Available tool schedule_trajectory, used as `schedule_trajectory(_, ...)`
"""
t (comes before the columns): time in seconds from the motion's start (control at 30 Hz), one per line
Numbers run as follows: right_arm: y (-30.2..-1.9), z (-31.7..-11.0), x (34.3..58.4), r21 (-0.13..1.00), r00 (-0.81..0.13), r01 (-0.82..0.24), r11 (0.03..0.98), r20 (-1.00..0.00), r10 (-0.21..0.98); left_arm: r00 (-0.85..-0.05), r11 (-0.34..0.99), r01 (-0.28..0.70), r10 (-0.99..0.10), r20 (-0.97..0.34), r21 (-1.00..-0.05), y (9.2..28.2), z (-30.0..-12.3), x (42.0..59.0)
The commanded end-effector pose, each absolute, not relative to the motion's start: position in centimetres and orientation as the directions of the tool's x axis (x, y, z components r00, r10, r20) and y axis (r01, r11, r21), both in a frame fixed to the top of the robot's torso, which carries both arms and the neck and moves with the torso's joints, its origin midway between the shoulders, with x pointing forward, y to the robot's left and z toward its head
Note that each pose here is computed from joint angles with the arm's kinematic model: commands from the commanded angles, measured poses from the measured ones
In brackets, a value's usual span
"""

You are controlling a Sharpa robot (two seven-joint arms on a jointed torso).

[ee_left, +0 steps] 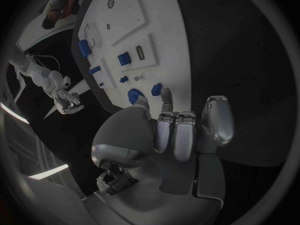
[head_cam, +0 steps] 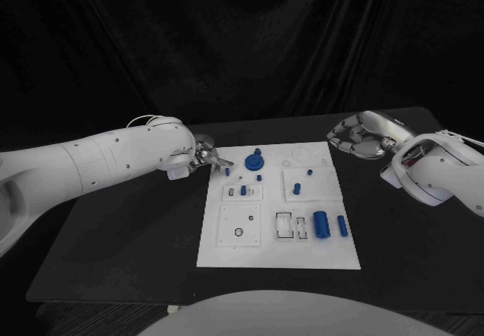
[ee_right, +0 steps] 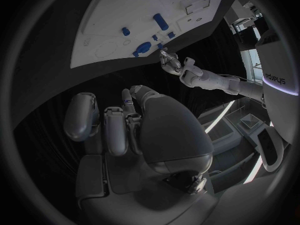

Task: Assemble the parts on the task board

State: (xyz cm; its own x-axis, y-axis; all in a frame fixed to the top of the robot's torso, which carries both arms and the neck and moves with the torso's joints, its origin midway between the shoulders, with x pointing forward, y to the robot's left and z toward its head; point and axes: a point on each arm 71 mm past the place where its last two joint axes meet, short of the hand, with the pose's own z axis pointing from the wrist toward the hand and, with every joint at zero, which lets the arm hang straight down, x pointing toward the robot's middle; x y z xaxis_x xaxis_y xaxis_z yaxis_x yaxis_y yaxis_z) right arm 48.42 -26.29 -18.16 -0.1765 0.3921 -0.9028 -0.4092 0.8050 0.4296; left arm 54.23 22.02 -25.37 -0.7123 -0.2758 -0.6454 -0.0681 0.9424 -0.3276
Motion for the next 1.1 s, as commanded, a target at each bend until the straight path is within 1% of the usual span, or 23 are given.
schedule_trajectory(0.03,-26.3,-18.3,48.4,0.430,-0.183,-0.401,0.809,-0.903,0.389,-0.723,0.941,-0.043,-0.261,-0.639,-0.336,21.5,-25.5,54.2)
schedule_trajectory(0.5,-26.4,-18.3,48.4,0.430,-0.183,-0.399,0.810,-0.903,0.390,-0.733,0.941,-0.030,-0.251,-0.633,-0.338,20.6,-25.7,54.4)
schedule_trajectory(1.1,-26.5,-18.3,48.3,0.431,-0.184,-0.397,0.810,-0.902,0.390,-0.737,0.941,-0.030,-0.248,-0.628,-0.337,20.4,-26.1,54.5)
